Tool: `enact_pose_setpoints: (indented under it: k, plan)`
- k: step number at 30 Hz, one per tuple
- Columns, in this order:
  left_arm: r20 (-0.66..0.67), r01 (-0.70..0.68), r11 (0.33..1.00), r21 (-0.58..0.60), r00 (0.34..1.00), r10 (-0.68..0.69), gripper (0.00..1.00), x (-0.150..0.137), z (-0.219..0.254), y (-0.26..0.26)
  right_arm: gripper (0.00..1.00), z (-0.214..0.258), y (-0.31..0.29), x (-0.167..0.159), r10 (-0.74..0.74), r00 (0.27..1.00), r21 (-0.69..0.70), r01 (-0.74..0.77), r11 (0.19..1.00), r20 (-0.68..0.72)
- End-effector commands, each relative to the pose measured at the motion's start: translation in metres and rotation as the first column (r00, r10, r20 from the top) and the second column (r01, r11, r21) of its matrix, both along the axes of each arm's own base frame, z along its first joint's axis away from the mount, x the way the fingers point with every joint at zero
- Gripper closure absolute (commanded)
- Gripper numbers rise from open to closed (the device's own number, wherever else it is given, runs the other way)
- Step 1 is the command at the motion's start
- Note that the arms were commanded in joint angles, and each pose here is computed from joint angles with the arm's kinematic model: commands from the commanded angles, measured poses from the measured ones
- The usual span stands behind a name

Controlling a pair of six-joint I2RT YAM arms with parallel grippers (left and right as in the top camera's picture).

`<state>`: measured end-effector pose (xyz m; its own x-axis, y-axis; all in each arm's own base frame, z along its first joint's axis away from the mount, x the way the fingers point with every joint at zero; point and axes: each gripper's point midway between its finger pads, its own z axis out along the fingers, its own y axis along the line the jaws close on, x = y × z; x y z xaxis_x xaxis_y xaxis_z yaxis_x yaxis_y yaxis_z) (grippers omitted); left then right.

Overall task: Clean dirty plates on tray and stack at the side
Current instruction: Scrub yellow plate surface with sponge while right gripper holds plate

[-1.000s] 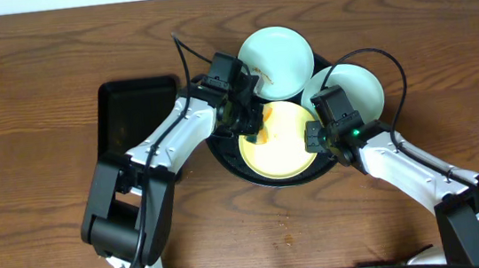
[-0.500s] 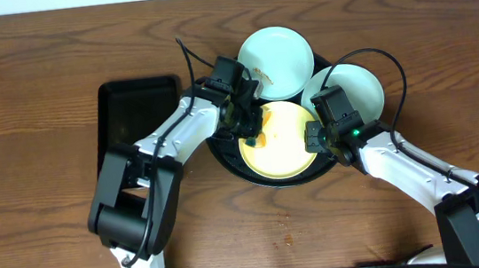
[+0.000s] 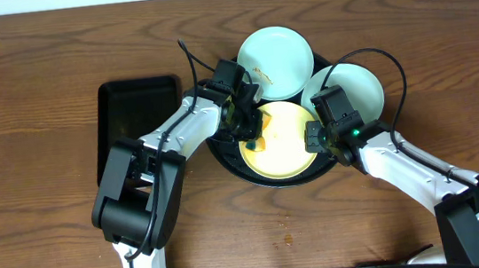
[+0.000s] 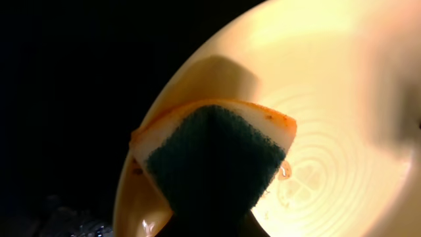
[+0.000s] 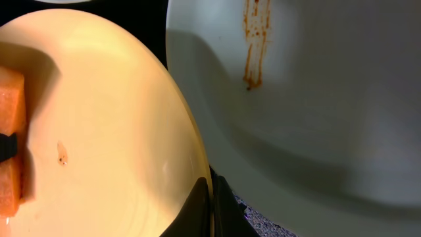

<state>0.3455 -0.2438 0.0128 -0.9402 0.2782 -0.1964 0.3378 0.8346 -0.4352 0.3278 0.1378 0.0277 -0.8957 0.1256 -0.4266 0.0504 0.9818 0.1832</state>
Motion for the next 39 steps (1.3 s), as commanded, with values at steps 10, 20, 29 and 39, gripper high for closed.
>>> enact_pose_setpoints:
  k: [10,20,29,39]
  plan:
    - [-0.070,0.044,0.991,-0.127,0.996,-0.053,0.92,-0.016,0.004,-0.020,0.99,-0.001,-0.001,0.002,0.004,1.000,-0.008,-0.004,1.000,0.002]
    - [-0.076,0.060,0.979,-0.197,0.994,-0.076,0.92,-0.018,0.012,-0.030,0.99,-0.001,-0.001,0.002,0.004,1.000,-0.008,-0.004,1.000,0.001]
    - [-0.073,0.060,0.978,-0.198,0.994,-0.076,0.92,-0.018,0.012,-0.030,0.99,-0.001,-0.001,0.002,0.004,1.000,-0.008,-0.004,1.000,0.001]
    - [-0.012,0.040,0.996,-0.078,0.999,-0.041,0.92,-0.007,0.000,-0.019,0.99,-0.001,-0.001,0.002,0.004,1.000,-0.008,-0.004,1.000,0.001]
